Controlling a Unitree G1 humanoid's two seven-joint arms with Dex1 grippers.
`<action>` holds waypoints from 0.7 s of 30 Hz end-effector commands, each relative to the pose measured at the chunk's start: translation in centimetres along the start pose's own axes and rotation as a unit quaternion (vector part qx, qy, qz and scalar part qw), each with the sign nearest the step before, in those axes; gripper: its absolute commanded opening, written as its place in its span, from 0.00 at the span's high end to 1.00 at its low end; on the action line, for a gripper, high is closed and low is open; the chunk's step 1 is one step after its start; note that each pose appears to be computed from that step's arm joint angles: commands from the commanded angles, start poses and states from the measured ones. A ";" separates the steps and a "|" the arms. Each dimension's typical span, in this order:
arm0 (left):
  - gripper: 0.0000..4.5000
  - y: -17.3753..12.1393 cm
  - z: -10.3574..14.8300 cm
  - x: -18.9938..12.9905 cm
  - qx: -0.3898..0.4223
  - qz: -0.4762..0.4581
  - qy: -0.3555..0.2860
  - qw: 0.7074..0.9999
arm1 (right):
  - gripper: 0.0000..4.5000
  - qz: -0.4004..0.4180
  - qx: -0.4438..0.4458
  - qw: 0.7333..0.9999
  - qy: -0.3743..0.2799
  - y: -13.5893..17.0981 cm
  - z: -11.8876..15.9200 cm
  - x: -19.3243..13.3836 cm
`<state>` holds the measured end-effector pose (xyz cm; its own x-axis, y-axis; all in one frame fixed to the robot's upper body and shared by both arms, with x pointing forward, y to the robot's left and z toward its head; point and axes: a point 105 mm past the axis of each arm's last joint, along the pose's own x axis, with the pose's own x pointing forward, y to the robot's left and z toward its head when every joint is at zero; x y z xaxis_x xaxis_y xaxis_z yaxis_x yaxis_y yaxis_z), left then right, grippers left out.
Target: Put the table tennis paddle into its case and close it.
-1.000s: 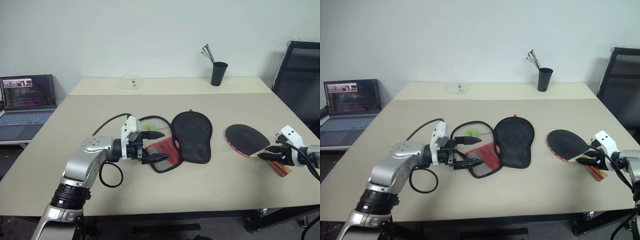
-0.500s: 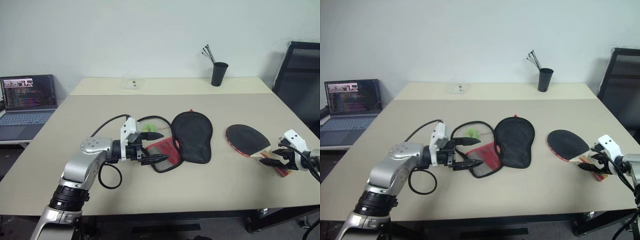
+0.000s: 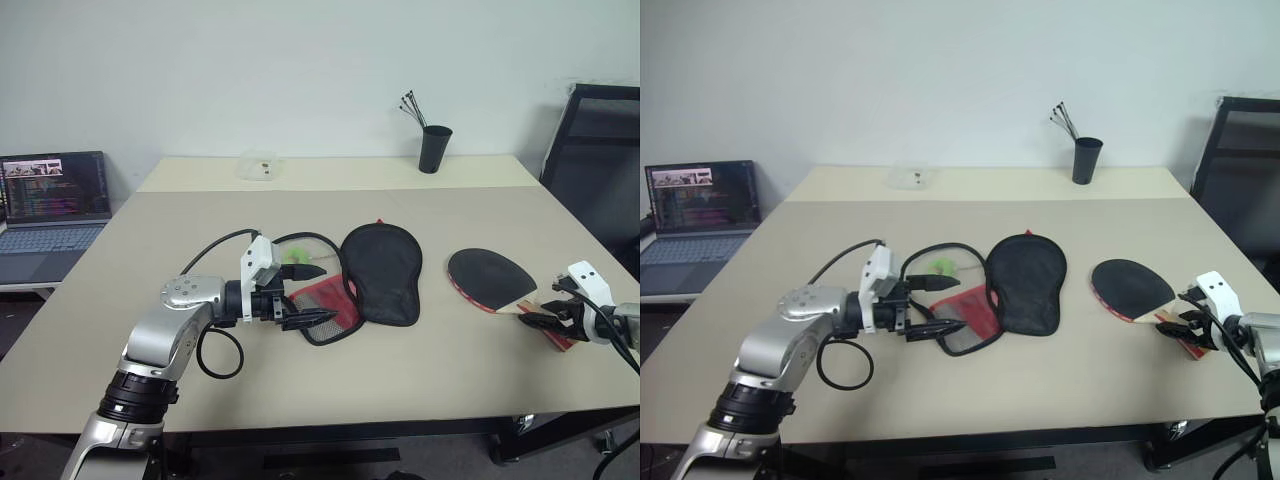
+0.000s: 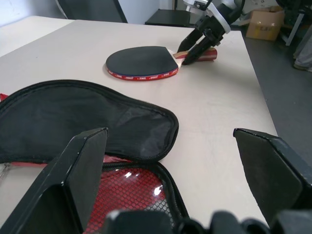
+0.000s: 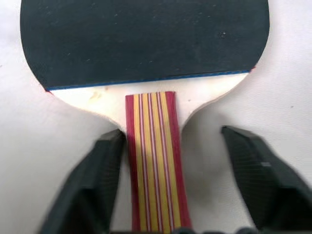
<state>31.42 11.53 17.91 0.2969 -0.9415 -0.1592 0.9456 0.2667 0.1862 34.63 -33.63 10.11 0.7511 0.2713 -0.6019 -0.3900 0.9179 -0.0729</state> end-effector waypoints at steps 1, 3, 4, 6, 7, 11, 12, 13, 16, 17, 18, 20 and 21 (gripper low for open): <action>0.00 -0.2 0.8 -0.2 0.025 0.002 -0.006 1.000 | 0.58 0.004 -0.016 1.000 0.004 1.0 0.2 0.8; 0.00 -0.2 0.7 -0.2 0.026 0.004 -0.005 1.000 | 0.72 -0.004 -0.017 1.000 0.005 1.3 0.3 1.0; 0.00 -0.2 0.7 -0.2 0.026 0.005 -0.004 1.000 | 0.76 -0.011 -0.016 1.000 0.001 1.3 0.5 1.1; 0.00 -0.2 0.6 -0.3 0.026 0.006 -0.003 1.000 | 0.76 -0.025 -0.013 1.000 -0.009 1.3 1.2 1.1; 0.00 -0.3 0.6 -0.3 0.026 0.006 -0.003 1.000 | 0.76 -0.029 -0.012 0.999 -0.011 1.3 1.4 1.1; 0.00 -0.3 0.3 -0.9 0.022 0.017 0.002 1.000 | 0.76 -0.054 0.004 0.994 -0.091 2.0 6.6 -0.6; 0.00 -0.4 0.2 -1.0 0.020 0.019 0.002 1.000 | 0.76 -0.051 0.007 0.992 -0.112 2.7 8.0 -1.0; 0.00 -0.5 0.1 -1.1 0.019 0.021 0.003 1.000 | 0.76 -0.044 0.007 0.991 -0.127 3.8 9.1 -1.3; 0.00 -0.8 -0.1 -1.2 0.016 0.023 0.003 1.000 | 0.76 -0.012 0.016 0.987 -0.158 7.6 11.3 -1.2; 0.00 -0.8 -0.1 -1.2 0.015 0.023 0.003 1.000 | 0.76 -0.004 0.019 0.986 -0.165 8.8 11.7 -1.1; 0.00 -0.8 -0.2 -1.2 0.014 0.025 0.002 1.000 | 0.76 0.005 0.025 0.985 -0.172 10.2 12.2 -0.8; 0.00 -0.8 -0.2 -1.2 0.012 0.027 0.001 1.000 | 0.76 0.022 0.041 0.982 -0.182 13.3 12.8 0.1; 0.00 -0.8 -0.2 -1.2 0.012 0.028 0.000 1.000 | 0.76 0.025 0.048 0.981 -0.185 14.7 13.0 0.6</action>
<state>30.56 12.50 16.45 0.3457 -0.9208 -0.1807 0.9328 0.3163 0.1728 36.58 -17.06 17.45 0.8587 0.4033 -0.3163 -0.4055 0.9120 0.0622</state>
